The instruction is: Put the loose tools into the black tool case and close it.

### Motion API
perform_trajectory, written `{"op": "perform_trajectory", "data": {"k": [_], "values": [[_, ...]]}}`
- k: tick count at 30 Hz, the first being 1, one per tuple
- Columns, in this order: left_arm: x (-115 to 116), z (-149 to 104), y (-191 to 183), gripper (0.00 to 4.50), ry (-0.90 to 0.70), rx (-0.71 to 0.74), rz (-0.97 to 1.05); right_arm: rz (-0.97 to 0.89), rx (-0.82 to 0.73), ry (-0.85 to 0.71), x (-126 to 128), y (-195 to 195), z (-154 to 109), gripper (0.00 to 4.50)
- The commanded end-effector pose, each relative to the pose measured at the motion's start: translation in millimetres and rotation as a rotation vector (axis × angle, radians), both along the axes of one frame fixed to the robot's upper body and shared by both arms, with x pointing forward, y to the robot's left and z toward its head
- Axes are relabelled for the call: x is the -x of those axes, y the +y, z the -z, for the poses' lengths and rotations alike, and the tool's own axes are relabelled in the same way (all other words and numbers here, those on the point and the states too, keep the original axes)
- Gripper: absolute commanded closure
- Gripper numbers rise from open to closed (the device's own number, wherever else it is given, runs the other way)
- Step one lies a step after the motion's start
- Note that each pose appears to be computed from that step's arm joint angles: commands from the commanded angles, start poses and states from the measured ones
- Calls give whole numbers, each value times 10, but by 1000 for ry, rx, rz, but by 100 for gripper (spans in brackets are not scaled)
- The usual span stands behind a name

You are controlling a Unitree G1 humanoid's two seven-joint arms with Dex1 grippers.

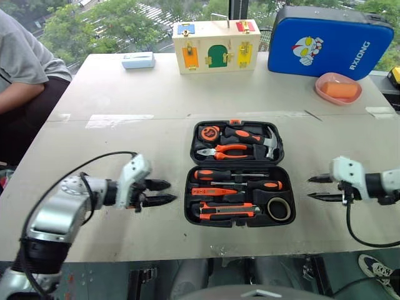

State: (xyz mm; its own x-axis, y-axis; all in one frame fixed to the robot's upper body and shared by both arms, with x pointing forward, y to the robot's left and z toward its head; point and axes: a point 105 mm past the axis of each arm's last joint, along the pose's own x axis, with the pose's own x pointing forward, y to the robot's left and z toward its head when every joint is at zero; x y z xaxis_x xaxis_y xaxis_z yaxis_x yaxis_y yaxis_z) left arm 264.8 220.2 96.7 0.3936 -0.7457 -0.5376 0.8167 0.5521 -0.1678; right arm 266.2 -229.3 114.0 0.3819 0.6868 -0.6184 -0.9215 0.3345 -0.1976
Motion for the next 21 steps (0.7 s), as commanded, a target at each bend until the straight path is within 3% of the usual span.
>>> {"op": "perform_trajectory", "data": {"k": [1,2,4,7,16,17,21], "values": [[-290,-262,113,30,97,165,-235,211,-290,28,-329,98,-397,124],[-356,-302,103,0,124,201,-274,236,-331,42,-385,140,-446,84],[-464,-373,54,0,170,264,-326,263,-394,78,-447,236,-503,3],[-625,-459,-147,0,232,338,-347,350,-487,143,-617,442,-511,3],[-995,-525,-468,0,191,369,-382,580,-500,232,-952,564,-311,3],[-1002,-539,-500,51,190,377,-367,603,-513,236,-982,552,-313,0],[-969,-516,-550,231,210,380,-337,632,-501,229,-1010,523,-291,178]]}}
